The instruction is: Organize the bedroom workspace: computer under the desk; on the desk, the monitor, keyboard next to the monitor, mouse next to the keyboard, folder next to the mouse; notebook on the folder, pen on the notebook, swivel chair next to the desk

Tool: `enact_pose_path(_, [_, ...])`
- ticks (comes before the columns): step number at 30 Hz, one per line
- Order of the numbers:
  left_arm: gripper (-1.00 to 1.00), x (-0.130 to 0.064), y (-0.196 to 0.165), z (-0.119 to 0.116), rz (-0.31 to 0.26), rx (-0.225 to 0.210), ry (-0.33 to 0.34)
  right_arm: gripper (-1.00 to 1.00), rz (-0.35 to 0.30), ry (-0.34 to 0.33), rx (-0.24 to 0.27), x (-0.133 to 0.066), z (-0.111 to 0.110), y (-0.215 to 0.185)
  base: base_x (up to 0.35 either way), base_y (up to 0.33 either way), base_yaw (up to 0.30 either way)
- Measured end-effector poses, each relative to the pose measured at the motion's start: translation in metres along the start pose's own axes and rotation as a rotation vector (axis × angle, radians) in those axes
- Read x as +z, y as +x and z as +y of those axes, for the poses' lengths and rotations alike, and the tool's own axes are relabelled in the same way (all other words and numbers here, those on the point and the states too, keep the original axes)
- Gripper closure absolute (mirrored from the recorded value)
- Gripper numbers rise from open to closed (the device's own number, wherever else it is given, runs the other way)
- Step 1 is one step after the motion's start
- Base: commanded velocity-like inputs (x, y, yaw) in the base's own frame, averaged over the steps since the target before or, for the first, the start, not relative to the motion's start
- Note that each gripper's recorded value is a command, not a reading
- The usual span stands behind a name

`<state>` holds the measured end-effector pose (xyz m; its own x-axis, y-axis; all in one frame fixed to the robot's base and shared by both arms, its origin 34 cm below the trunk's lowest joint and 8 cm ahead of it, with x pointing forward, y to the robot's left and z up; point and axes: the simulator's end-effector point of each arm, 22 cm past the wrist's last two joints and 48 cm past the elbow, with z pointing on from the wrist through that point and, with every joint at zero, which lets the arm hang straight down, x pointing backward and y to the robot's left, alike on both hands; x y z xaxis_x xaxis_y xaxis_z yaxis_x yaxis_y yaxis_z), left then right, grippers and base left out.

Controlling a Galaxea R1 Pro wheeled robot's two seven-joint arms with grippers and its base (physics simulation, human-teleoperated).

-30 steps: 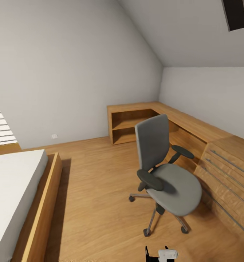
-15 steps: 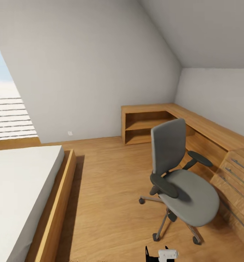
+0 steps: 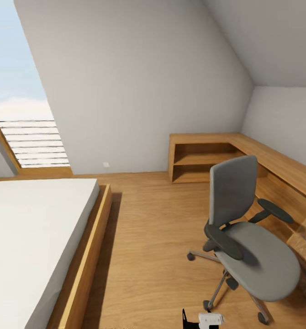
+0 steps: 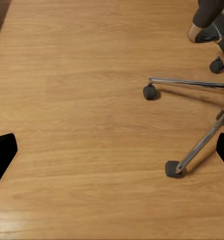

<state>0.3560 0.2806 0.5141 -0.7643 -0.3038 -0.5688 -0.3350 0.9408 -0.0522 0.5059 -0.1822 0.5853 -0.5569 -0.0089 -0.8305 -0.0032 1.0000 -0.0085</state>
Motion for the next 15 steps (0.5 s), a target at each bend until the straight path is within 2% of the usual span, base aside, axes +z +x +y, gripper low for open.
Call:
enact_pose_path(8, [-1.00,-0.0090,-0.0053,-0.0005,0.002,0.001,0.001,-1.00,0.002,0.001,-0.001,-0.0062,-0.0013,-0.0078,0.000,0.000,0.240])
enact_pose_path(15, [-1.00,-0.0088,-0.0064,-0.0014,-0.002,0.004,0.004,-1.00,0.002,-0.001,-0.004,-0.0060,-0.0030,-0.0075,0.000,0.000,0.046])
